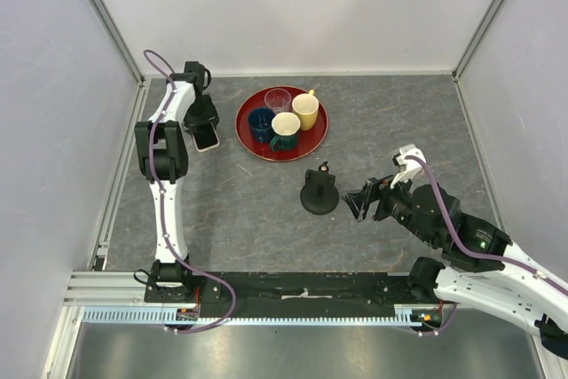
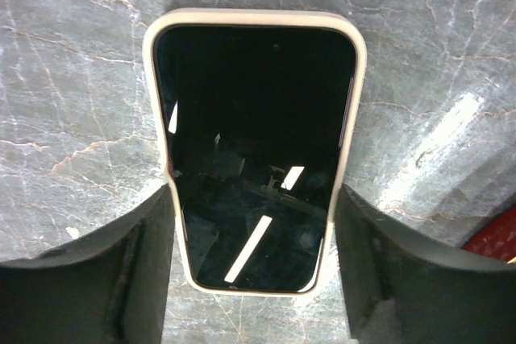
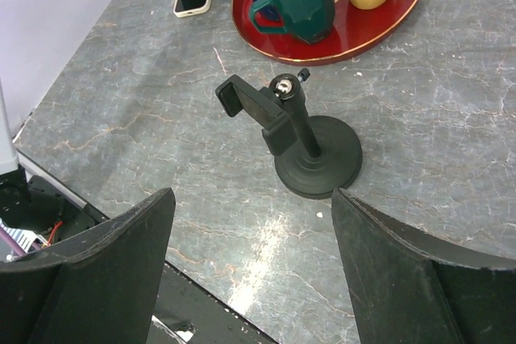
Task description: Place the phone on the phone stand
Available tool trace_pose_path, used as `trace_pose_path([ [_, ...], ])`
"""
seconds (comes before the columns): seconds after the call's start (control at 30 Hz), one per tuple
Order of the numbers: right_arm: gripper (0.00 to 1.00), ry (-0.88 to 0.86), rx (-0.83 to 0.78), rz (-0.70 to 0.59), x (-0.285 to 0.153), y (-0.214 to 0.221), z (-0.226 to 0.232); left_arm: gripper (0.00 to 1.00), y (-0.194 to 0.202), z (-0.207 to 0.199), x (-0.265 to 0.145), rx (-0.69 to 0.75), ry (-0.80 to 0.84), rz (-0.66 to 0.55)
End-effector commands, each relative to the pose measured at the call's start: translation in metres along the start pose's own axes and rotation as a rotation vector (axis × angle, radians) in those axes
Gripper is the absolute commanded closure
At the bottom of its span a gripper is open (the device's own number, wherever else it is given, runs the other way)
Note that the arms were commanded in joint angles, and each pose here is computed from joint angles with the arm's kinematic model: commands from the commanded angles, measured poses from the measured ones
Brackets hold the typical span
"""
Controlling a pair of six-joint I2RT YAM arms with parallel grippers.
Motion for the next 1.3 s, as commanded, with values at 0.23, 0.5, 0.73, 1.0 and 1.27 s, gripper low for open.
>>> trace_pose_path([
  [0.23,0.15,0.055,-0.003,0.024,0.012,-0.002,0.006,0.98,0.012,0.019,-0.022,-0.020,-0.156,-0.041],
  [0.5,0.15,0.073,0.002,0.021,0.015,0.000,0.004,0.98,0.038,0.023,-0.104,-0.270,-0.031,-0.216],
  [0.73,0.14,0.065,0.026,0.010,0.019,-0.002,0.009,0.98,0.074,0.024,-0.192,-0.340,0.280,-0.500],
  [1.0,0.14,0.012,0.058,0.010,0.025,-0.017,0.029,0.98,0.133,-0.023,-0.281,0.127,0.613,-1.002],
  [1.27,0.16,-0.048,0.135,-0.021,0.038,-0.041,0.061,0.98,0.199,-0.057,-0.308,0.451,0.753,-1.216],
])
Point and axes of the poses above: each gripper's point midway between its finger pads, its own x axis out along the fingers, its own z axis along the line the jaws close on, y = z × x, the point moved 10 cm from there along -x, back along the fingers, and after that the axes turned 13 degrees about x, right-handed, at the moved point
